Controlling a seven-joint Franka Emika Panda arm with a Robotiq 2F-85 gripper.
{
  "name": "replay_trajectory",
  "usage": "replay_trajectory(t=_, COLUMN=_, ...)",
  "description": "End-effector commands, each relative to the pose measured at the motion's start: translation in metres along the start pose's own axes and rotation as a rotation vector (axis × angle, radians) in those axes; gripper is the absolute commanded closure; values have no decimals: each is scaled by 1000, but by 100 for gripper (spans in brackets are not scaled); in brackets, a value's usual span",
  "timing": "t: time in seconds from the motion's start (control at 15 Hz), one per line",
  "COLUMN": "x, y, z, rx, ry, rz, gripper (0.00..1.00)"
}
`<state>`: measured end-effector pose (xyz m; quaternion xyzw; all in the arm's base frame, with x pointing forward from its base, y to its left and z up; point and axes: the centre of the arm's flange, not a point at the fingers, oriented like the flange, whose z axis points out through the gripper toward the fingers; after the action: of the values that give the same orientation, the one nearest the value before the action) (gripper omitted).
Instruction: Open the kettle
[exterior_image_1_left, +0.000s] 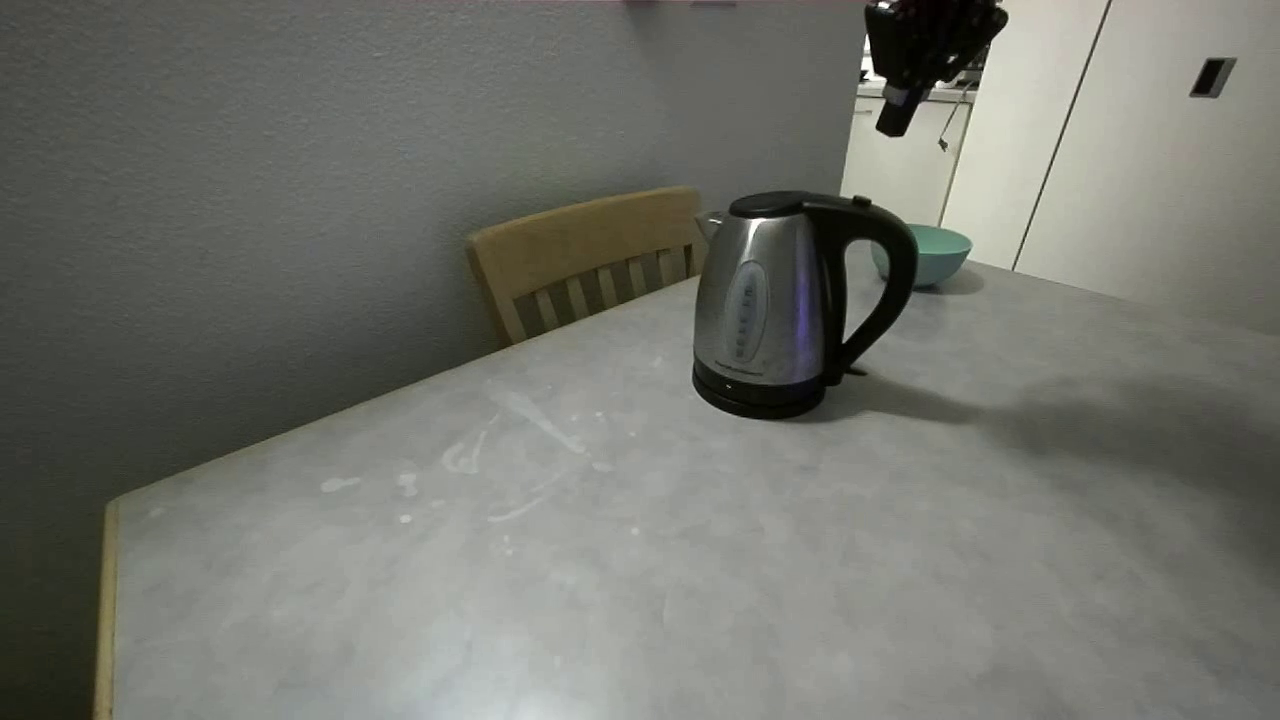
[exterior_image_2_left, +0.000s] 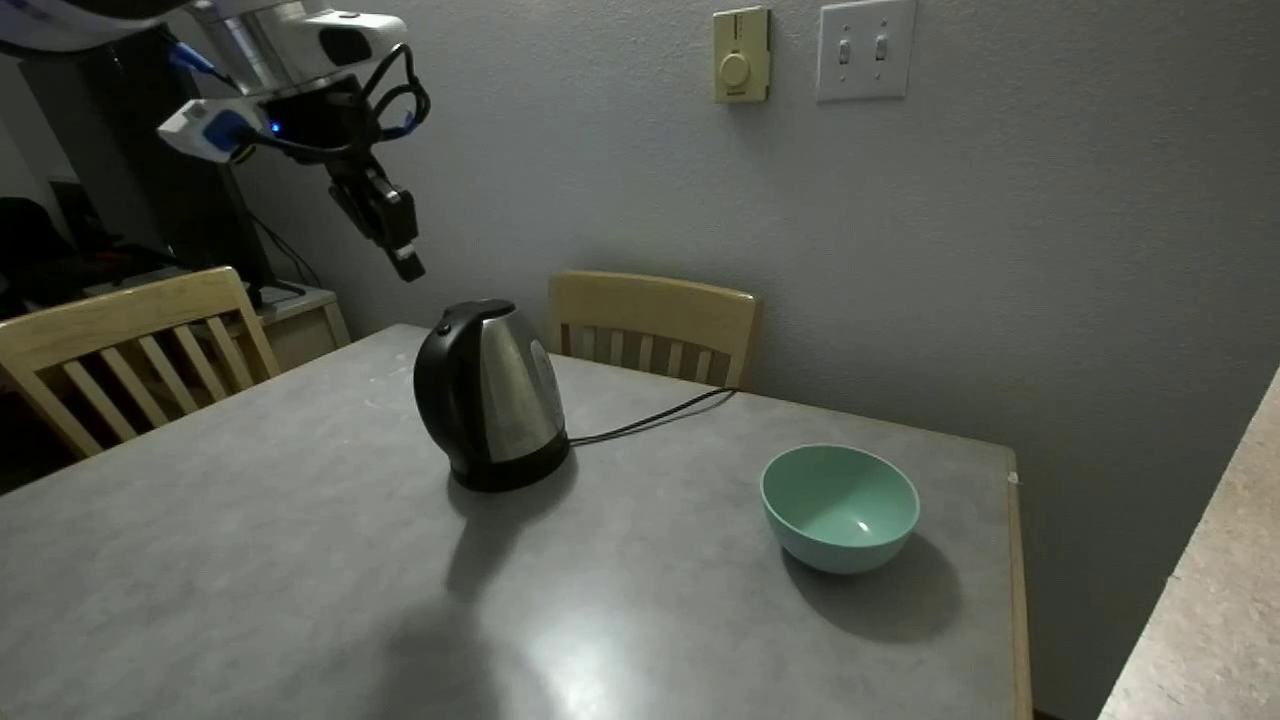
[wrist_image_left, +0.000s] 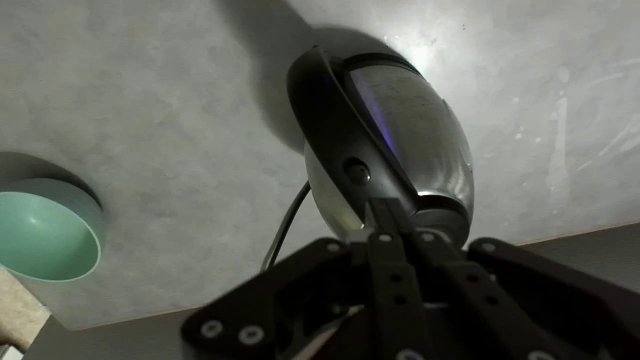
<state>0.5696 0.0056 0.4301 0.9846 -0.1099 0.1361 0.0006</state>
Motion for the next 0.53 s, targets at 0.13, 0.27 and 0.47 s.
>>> replay_trajectory(t=0.13, x=3, y=-1, z=-1, rx=7, ry=4, rz=-18, gripper=100)
replay_trajectory(t=0.27, x=3, y=-1, z=-1, rx=7, ry=4, rz=-19, gripper=100)
replay_trajectory(t=0.47, x=-4, y=1, z=-12, rx=5, ry=32, rz=-8, gripper=100)
